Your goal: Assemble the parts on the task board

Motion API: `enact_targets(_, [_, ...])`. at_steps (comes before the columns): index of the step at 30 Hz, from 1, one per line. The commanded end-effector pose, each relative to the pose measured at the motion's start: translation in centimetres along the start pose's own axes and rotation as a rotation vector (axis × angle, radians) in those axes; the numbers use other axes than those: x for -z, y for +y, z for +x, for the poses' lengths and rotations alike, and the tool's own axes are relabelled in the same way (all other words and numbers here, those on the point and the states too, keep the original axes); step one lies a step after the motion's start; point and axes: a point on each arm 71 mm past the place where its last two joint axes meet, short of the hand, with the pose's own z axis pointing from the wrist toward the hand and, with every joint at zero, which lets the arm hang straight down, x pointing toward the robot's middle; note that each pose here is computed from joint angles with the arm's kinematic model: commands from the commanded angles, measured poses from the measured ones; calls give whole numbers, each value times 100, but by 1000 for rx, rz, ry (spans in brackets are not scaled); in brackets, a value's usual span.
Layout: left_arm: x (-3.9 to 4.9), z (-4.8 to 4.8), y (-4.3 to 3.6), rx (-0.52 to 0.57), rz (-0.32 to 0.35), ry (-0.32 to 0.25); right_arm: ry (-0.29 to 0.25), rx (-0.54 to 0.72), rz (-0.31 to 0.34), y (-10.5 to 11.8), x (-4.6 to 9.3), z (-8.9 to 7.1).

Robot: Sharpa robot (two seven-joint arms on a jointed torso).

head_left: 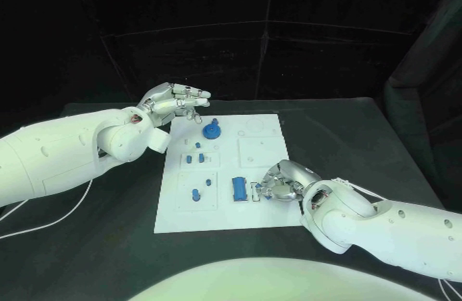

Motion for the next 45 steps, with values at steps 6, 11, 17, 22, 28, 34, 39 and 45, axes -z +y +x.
enact_targets(6, [-2, 23, -8, 2, 1, 20, -18, 7, 16, 13, -37, 2])
enact_targets(11, [2, 24, -8, 3, 0, 21, -17, 18, 21, 26, -55, 16])
enact_targets(17, [6, 21, -10, 2, 2, 19, -23, 30, 18, 49, -64, 24])
enact_targets(22, [8, 19, -11, 2, 2, 18, -31, 36, 11, 66, -62, 23])
enact_targets(28, [10, 18, -11, 2, 1, 18, -33, 38, 5, 80, -60, 24])
enact_targets(34, [11, 18, -11, 2, 1, 18, -38, 36, 0, 86, -64, 24])
enact_targets(39, [11, 19, -11, 2, 1, 18, -40, 36, -2, 88, -68, 24])
enact_targets(45, [13, 20, -11, 3, -1, 20, -41, 38, 2, 73, -72, 19])
